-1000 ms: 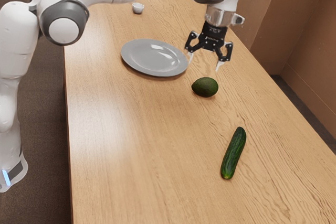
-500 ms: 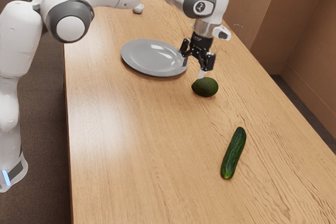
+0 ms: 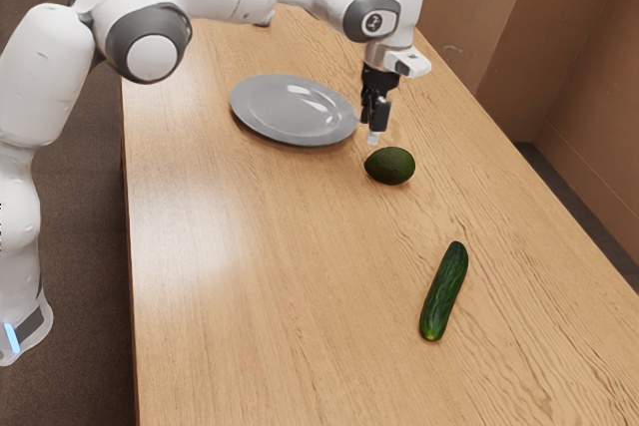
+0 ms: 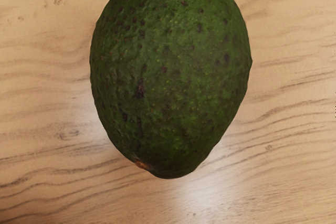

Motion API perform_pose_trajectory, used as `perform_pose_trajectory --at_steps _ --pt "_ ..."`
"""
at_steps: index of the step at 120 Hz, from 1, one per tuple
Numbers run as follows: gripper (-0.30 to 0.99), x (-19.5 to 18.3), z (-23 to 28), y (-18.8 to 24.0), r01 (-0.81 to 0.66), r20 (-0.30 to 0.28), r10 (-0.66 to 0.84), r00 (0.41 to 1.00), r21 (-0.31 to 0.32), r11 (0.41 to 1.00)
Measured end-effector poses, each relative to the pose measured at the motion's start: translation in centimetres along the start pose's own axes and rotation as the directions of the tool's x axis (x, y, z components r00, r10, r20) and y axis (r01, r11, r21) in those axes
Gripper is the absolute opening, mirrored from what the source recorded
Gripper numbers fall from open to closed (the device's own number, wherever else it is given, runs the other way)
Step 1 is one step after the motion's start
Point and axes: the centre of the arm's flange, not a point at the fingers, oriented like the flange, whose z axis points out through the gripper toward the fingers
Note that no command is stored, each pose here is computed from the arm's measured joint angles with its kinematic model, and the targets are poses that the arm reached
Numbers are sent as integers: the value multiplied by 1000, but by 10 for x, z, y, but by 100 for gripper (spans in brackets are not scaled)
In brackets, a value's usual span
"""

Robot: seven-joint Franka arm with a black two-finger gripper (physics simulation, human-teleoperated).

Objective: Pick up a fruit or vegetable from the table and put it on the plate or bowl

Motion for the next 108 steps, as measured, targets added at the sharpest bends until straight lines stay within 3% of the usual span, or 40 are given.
perform_pose_trajectory --at_steps 20,58,81,108 --pt "69 25 25 10 -164 -43 163 986 -29 986" --pt "69 44 40 3 -298 -117 295 948 -2 955" --pt "69 42 49 -5 -213 -139 206 969 -42 976" --pt "69 46 84 -8 -118 -121 104 987 -110 987"
